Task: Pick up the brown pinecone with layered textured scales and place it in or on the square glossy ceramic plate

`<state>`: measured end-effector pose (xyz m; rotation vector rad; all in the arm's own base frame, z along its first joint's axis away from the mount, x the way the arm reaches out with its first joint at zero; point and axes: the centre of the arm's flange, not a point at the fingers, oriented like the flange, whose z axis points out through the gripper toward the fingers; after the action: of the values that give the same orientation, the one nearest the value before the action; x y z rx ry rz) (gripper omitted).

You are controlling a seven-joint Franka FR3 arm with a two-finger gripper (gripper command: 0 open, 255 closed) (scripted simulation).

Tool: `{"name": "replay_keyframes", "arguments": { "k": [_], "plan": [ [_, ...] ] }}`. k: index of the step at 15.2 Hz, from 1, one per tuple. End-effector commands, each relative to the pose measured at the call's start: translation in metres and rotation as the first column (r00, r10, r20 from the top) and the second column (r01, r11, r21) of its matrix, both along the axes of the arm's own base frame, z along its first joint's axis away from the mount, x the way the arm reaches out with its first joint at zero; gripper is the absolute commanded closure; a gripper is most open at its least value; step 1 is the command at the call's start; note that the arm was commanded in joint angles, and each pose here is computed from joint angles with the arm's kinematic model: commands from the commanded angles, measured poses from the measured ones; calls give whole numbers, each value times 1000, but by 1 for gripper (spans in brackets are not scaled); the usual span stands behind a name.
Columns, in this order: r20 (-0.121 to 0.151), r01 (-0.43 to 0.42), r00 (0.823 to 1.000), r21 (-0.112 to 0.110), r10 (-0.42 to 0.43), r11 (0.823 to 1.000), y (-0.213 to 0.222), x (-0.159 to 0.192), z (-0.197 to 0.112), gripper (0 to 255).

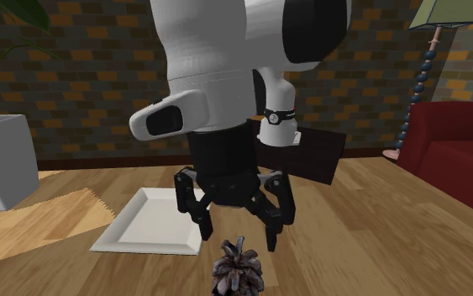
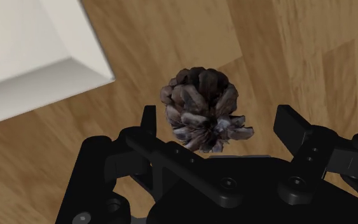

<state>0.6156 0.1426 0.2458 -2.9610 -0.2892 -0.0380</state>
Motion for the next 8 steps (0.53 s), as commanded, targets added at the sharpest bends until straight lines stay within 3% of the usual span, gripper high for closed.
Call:
{"name": "replay_keyframes", "arguments": {
  "k": [1, 8],
  "plan": [
    [0, 0, 1000, 0, 0, 1000, 1, 0, -10, 0],
    [0, 0, 1000, 0, 0, 1000, 3, 0, -18, 0]
  ]
}}
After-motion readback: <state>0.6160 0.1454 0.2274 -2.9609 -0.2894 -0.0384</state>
